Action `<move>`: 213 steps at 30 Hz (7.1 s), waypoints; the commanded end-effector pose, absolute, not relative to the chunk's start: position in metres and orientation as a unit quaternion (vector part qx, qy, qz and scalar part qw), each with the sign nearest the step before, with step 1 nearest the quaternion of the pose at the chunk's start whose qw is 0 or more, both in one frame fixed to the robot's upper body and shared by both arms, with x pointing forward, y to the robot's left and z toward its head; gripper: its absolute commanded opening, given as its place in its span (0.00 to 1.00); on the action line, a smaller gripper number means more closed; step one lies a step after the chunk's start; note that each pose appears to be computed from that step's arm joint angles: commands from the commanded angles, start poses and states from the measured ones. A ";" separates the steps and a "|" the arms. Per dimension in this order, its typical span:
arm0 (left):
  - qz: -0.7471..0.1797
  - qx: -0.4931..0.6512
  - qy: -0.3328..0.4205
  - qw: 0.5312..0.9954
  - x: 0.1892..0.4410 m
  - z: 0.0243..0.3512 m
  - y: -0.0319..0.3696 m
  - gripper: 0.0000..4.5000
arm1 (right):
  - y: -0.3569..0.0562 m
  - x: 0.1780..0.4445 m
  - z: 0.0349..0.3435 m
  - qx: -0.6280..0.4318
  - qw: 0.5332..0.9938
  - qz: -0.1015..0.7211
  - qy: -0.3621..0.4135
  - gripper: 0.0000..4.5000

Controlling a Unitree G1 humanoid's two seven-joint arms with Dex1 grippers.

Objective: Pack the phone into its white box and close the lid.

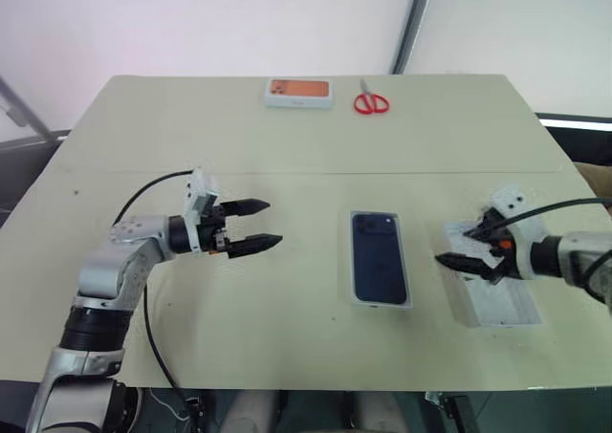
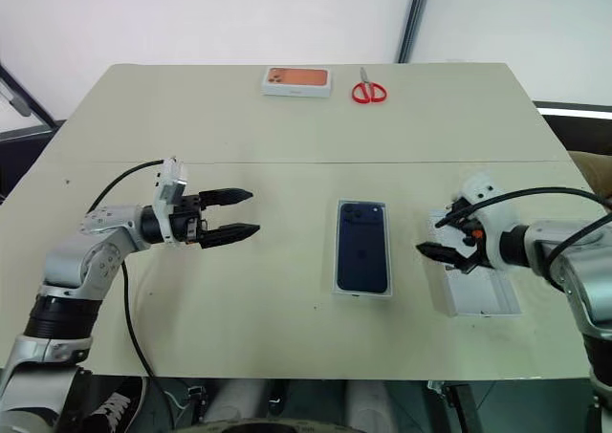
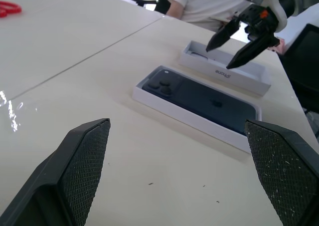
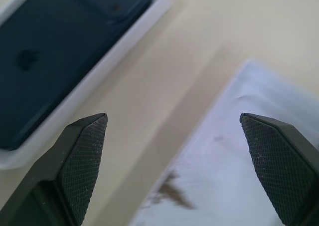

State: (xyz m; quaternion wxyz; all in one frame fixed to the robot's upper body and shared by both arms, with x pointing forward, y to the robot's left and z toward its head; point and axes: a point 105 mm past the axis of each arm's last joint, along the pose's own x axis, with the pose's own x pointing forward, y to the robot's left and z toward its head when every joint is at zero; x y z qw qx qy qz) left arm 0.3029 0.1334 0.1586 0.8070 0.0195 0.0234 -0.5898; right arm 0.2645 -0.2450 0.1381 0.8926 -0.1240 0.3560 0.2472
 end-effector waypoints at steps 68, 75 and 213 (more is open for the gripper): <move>-0.543 -0.034 -0.045 0.838 0.302 0.175 0.130 1.00 | -0.054 0.235 0.186 0.446 0.724 0.479 0.219 0.01; -0.568 -0.050 -0.018 0.821 0.291 0.163 0.128 0.48 | -0.051 0.249 0.176 0.469 0.726 0.442 0.242 0.00; -0.592 0.032 0.061 0.803 0.323 0.078 -0.005 0.00 | -0.154 0.270 0.080 -0.330 0.839 0.410 0.134 0.01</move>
